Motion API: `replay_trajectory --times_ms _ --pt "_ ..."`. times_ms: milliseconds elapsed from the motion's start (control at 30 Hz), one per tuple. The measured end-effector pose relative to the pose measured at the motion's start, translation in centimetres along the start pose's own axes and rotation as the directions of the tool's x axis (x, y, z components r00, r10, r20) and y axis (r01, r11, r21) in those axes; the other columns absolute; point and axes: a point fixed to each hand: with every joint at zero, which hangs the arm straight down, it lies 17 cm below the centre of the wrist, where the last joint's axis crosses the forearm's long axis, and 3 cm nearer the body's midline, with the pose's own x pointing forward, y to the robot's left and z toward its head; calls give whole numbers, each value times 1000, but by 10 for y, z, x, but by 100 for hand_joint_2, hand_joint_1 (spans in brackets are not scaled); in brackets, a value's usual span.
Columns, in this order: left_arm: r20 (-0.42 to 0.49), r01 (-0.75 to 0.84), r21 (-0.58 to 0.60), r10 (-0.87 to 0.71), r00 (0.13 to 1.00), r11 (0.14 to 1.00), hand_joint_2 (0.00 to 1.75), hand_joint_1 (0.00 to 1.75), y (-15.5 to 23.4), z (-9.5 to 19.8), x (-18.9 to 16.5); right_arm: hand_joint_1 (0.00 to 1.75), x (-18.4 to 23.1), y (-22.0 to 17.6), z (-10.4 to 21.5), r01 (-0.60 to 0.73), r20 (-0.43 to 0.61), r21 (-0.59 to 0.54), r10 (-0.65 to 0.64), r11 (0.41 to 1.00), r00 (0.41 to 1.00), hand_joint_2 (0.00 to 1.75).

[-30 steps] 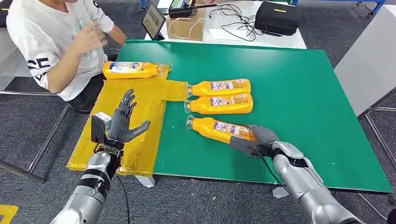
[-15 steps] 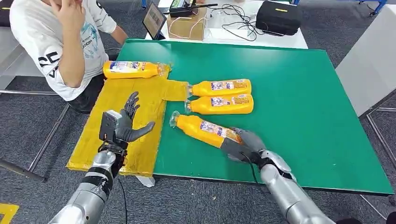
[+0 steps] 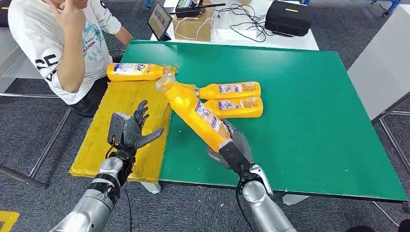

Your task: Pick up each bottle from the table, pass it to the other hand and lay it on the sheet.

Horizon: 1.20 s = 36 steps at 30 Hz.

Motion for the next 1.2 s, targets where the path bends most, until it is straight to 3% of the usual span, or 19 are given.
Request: replay_trajectory --times_ms 300,567,833,1200 --pt "-21 -52 -46 51 998 998 175 0 -12 2 -2 175 3 4 -1 22 0 -6 -22 1000 1000 175" --pt "-48 -285 -209 281 958 935 175 0 -53 17 14 175 6 19 -2 31 10 30 -31 999 999 175" --pt "27 -277 -266 294 955 923 175 0 -69 16 48 175 6 41 0 18 4 85 -19 996 1000 175" --pt "58 -238 -266 262 963 934 175 0 -73 15 57 175 1 73 -1 -53 -9 187 56 981 998 175"
